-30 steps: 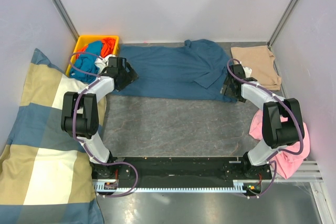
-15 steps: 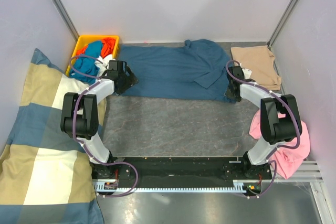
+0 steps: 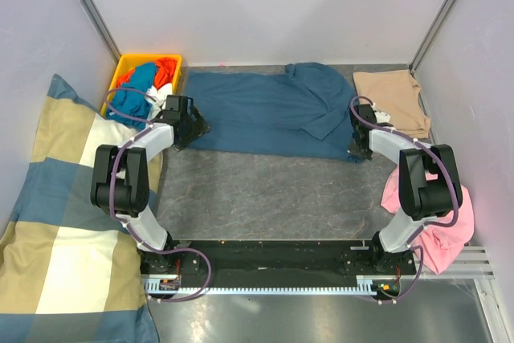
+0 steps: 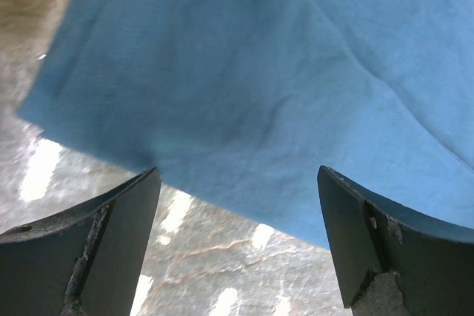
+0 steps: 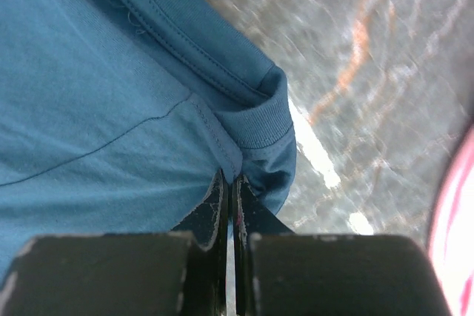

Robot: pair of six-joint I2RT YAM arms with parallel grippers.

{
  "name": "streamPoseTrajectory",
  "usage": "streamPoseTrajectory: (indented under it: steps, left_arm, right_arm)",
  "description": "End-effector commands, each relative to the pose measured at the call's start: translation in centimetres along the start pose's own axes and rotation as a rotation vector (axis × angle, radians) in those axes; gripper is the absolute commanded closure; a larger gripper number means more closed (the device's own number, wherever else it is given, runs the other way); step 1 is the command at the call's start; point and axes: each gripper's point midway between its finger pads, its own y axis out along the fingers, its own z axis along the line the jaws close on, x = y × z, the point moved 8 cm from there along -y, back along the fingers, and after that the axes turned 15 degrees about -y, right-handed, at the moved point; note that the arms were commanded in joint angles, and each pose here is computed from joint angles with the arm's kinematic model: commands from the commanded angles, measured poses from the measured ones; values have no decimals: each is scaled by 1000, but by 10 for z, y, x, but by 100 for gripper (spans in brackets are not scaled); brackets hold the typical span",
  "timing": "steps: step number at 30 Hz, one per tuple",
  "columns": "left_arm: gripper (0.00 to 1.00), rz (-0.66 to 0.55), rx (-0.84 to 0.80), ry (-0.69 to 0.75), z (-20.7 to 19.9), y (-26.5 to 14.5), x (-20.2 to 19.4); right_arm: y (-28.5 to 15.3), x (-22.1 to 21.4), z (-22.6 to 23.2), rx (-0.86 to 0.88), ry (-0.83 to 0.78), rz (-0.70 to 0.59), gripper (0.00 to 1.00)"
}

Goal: Fold and stack the t-shirts
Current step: Fold the tshirt

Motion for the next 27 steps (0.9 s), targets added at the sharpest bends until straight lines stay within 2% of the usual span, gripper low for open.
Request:
streamPoseTrajectory:
  steps: [1,11,14,16,27]
  left_arm:
    - [6,-61,13,-18,2,-24,8]
    - [6,-101,41,-22,21,-51,3]
    - [7,-82,68,-21,30,-47,-5]
    - [13,-62,98,-28,38,-42,-12]
    - [18,-78,181,-52,47,-20,-14]
  right_arm:
    - [-12,-35,-22,-105,-25,167,100]
    - [-41,-59,-45,-161,13,184,100]
    - [-46,-57,-46,-151,21,166,100]
    - [-47,-55,-45,-145,23,163,100]
    - [-48,-52,-45,-143,8,155,100]
